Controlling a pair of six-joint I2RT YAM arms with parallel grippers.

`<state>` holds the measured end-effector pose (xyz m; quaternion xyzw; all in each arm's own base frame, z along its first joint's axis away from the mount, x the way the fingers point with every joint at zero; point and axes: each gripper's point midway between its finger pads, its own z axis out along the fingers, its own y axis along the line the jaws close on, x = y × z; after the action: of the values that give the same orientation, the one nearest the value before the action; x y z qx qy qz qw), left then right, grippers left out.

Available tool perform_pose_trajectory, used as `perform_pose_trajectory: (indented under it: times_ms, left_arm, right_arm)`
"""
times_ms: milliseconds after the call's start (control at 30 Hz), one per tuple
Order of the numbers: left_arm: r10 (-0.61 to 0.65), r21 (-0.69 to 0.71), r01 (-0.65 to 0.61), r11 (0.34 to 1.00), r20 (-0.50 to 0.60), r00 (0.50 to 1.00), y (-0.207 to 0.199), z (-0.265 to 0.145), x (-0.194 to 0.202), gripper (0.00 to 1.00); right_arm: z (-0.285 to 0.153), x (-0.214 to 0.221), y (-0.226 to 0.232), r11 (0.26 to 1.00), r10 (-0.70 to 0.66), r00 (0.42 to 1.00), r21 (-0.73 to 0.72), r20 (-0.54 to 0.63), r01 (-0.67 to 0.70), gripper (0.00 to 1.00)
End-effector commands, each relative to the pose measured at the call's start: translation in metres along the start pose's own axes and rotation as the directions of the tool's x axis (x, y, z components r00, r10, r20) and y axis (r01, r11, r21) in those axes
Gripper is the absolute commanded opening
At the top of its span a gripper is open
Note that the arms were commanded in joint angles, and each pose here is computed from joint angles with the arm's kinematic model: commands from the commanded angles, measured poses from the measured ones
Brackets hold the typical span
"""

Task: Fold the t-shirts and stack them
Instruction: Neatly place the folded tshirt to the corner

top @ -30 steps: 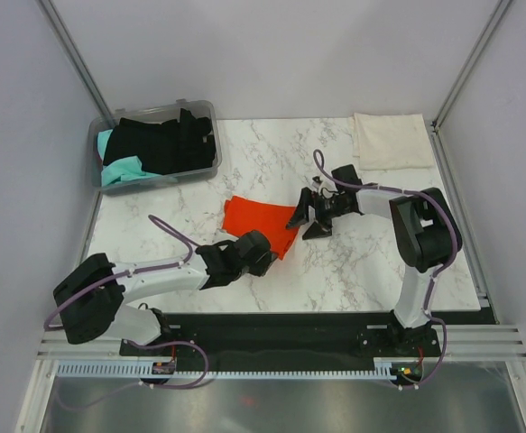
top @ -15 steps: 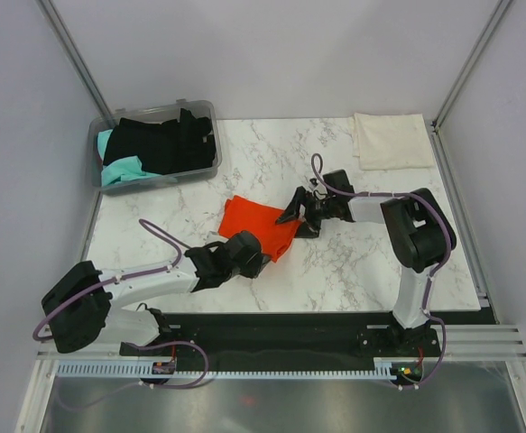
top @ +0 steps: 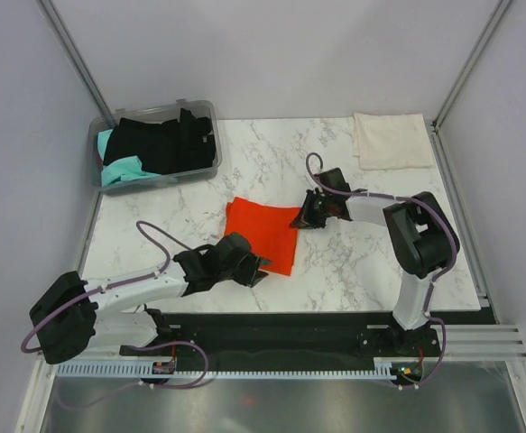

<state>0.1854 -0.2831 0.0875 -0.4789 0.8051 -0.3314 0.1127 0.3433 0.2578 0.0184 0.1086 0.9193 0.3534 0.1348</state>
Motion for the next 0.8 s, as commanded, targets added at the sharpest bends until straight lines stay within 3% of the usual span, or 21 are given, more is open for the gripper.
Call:
perform_pose_trajectory:
  times_ms: [0,67,100,167,200,300,767]
  left_arm:
    - [0.192,0.013,-0.191,0.981,-0.098,0.977,0.011,-0.023,0.002,0.45]
    - [0.271,0.005,-0.271,0.963,-0.068,0.96,0.018,-0.031,-0.017,0.45]
    - [0.383,0.019,-0.382,0.924,-0.051,0.922,0.021,-0.035,-0.026,0.45]
    - [0.459,0.046,-0.459,0.887,0.005,0.889,0.013,-0.046,-0.048,0.45]
    - [0.543,0.042,-0.544,0.838,0.034,0.839,0.014,-0.049,-0.056,0.45]
    - [0.646,0.021,-0.651,0.758,0.112,0.755,0.006,-0.058,-0.072,0.45]
    - [0.741,-0.013,-0.75,0.661,0.168,0.65,-0.011,-0.062,-0.085,0.44]
  right_arm:
    - [-0.039,-0.035,-0.027,0.927,-0.243,0.966,0.313,0.084,0.206,0.0]
    - [-0.064,-0.049,-0.038,0.849,-0.32,0.946,0.457,0.044,0.266,0.0]
    - [-0.074,-0.055,-0.042,0.793,-0.405,0.914,0.496,-0.006,0.355,0.0]
    - [-0.092,-0.069,-0.035,0.724,-0.491,0.869,0.525,-0.063,0.448,0.0]
    - [-0.104,-0.081,-0.041,0.651,-0.545,0.834,0.582,-0.089,0.487,0.0]
    - [-0.135,-0.119,-0.043,0.59,-0.569,0.82,0.665,-0.059,0.458,0.0]
    - [-0.191,-0.271,-0.028,0.34,-0.735,0.677,0.839,-0.045,0.424,0.0]
